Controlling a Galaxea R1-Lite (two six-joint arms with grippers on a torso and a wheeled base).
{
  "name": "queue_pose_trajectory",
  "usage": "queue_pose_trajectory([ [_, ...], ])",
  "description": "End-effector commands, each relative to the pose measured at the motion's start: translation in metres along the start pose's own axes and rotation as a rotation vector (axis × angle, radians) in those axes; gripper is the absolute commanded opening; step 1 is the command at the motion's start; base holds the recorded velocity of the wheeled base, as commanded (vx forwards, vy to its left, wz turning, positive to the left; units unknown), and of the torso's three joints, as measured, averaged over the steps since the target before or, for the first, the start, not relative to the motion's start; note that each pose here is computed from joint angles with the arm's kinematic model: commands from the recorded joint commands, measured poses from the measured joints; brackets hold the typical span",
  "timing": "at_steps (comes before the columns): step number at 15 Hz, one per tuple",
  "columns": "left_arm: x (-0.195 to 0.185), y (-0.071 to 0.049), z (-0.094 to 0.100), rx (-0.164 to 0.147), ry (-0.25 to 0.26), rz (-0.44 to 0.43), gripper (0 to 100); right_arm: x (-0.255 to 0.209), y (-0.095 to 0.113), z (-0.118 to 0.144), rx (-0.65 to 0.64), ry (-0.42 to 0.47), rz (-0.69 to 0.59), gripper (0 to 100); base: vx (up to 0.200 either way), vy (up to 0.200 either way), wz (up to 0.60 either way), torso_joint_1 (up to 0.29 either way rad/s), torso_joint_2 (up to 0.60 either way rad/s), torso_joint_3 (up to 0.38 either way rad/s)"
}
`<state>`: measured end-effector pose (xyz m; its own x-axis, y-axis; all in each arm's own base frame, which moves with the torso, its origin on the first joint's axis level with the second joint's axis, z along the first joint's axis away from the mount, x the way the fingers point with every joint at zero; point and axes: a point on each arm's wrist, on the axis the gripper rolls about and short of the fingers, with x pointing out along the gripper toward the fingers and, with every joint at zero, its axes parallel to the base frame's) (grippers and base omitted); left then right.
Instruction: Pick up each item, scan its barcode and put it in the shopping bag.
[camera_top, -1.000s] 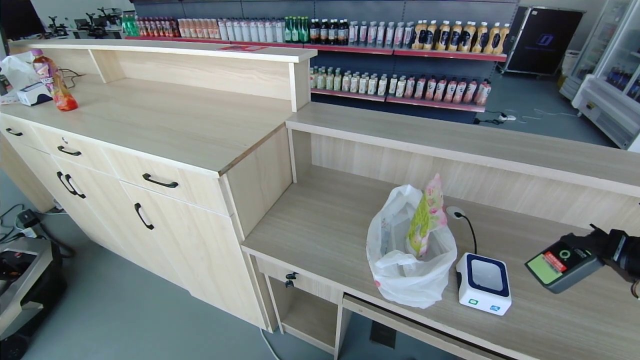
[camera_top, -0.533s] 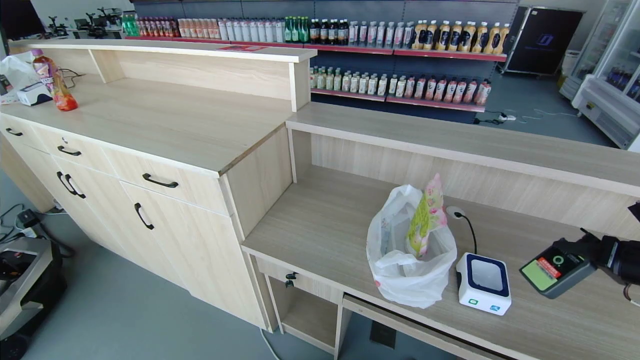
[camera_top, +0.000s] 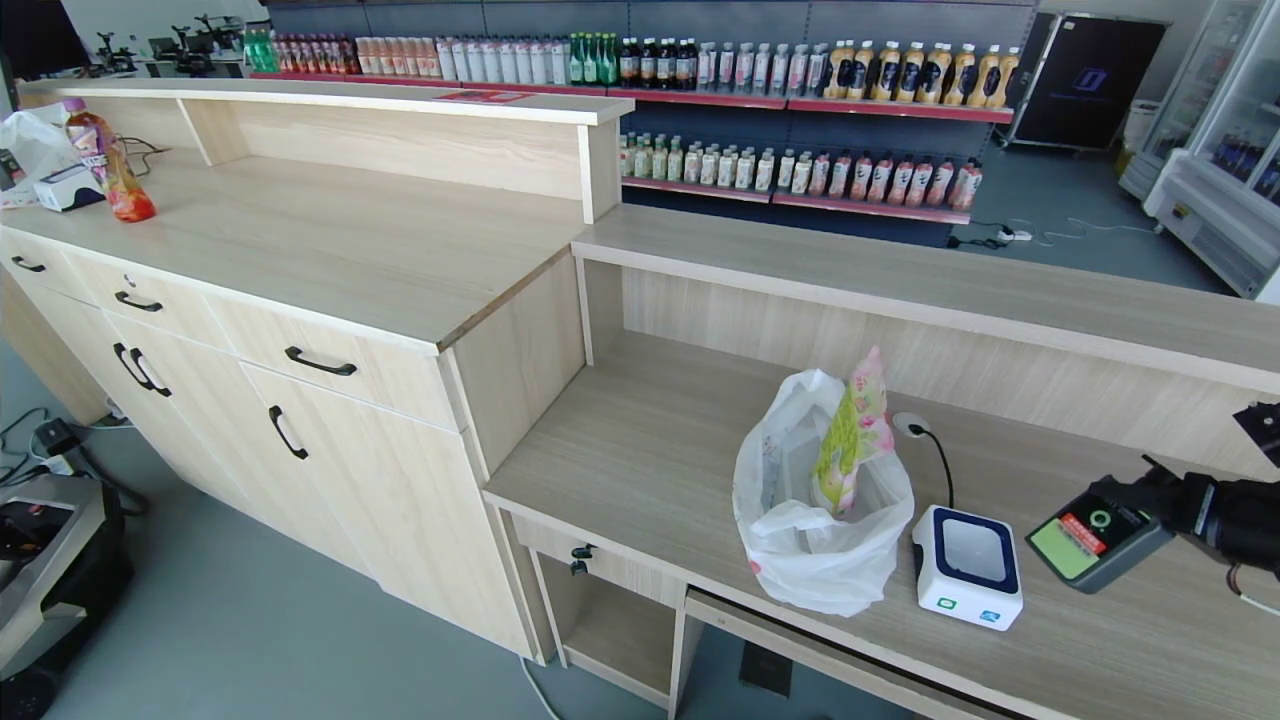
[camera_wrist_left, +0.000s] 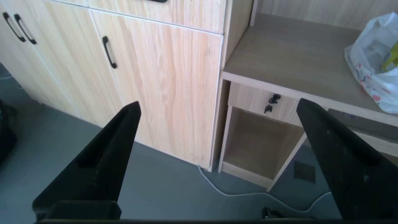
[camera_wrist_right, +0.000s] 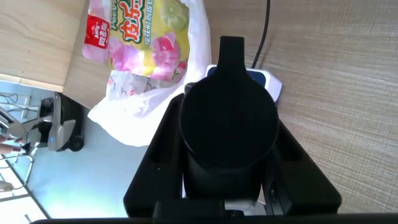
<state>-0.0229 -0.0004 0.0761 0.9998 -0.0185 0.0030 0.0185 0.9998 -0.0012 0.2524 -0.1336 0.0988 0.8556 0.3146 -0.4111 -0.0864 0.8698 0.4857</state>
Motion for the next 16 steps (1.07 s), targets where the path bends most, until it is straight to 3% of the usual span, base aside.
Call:
queue_pose_trajectory([
  [1,0.0,0.0,0.0,0.0,0.0,0.0,100,0.003,-0.001,-0.004,0.009,0.015,0.002,0,0.0,0.0,0.0,0.0,0.0,0.0],
  [16,0.0,0.0,0.0,0.0,0.0,0.0,100,0.016,-0.001,-0.005,-0.031,0.025,0.026,0,0.0,0.0,0.0,0.0,0.0,0.0],
])
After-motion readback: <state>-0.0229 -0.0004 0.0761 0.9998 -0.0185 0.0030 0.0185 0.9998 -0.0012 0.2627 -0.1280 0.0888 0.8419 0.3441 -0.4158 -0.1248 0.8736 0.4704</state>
